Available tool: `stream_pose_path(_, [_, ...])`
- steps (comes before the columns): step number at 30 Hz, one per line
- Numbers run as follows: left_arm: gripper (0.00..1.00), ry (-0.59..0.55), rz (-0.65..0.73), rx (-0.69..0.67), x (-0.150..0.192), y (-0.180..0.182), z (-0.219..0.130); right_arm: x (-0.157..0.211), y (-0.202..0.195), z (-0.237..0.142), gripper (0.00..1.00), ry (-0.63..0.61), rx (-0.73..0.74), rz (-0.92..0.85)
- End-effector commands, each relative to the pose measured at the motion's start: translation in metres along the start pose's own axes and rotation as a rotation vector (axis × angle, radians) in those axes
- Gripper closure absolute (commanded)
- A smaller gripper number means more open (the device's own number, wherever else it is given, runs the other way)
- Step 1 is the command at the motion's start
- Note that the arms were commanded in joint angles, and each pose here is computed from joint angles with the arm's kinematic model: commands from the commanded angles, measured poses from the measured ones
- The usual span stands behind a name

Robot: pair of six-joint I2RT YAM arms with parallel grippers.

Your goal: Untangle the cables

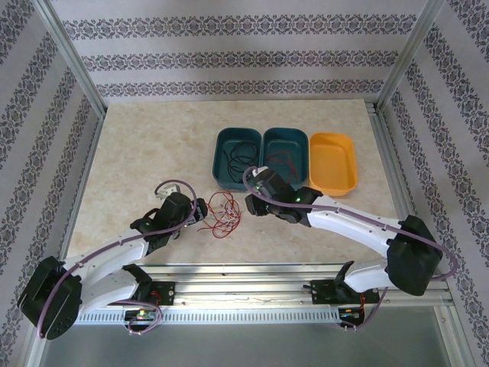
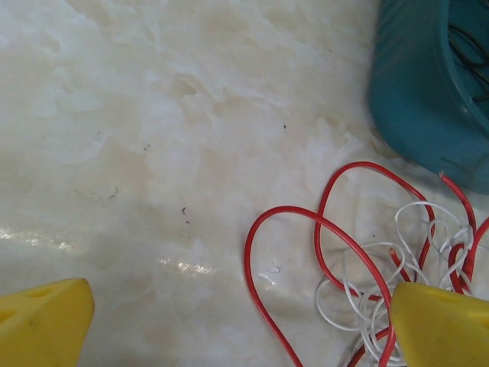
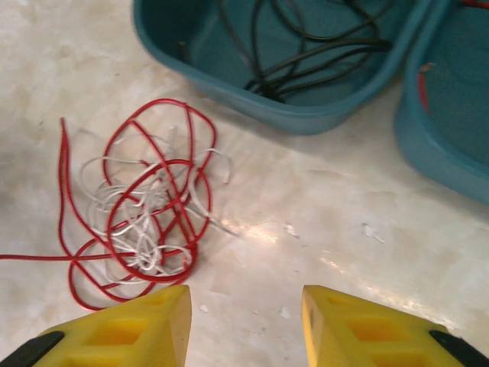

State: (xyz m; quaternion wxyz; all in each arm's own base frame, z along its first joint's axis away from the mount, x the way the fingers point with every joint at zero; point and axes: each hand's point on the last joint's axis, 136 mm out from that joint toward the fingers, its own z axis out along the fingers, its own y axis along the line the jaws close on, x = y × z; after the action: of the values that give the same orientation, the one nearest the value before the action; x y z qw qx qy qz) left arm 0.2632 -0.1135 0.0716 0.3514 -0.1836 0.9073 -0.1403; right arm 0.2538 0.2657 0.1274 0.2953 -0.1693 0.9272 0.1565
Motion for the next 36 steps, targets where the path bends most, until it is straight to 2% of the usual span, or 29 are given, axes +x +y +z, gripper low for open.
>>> stream_pose_path(1, [0.01, -0.019, -0.083, 0.095, -0.018, -0.023, 0.0, -0.001, 0.014, 0.007, 0.6, -0.016, 0.003, -0.045])
stream_pose_path(14, [0.01, 0.009, -0.18, 0.122, -0.016, -0.011, 0.011, 0.014, 0.066, 0.035, 0.62, 0.129, 0.016, -0.299])
stream_pose_path(19, [0.01, 0.01, -0.182, 0.119, -0.014, -0.008, 0.01, 0.018, 0.067, 0.049, 0.65, 0.189, 0.079, -0.343])
stream_pose_path(28, [0.01, 0.016, -0.186, 0.102, -0.007, 0.003, 0.007, 0.019, 0.06, 0.066, 0.67, 0.215, 0.165, -0.398])
stream_pose_path(36, [0.01, 0.032, -0.193, 0.101, 0.0, 0.008, 0.007, 0.018, 0.069, 0.077, 0.68, 0.226, 0.141, -0.41])
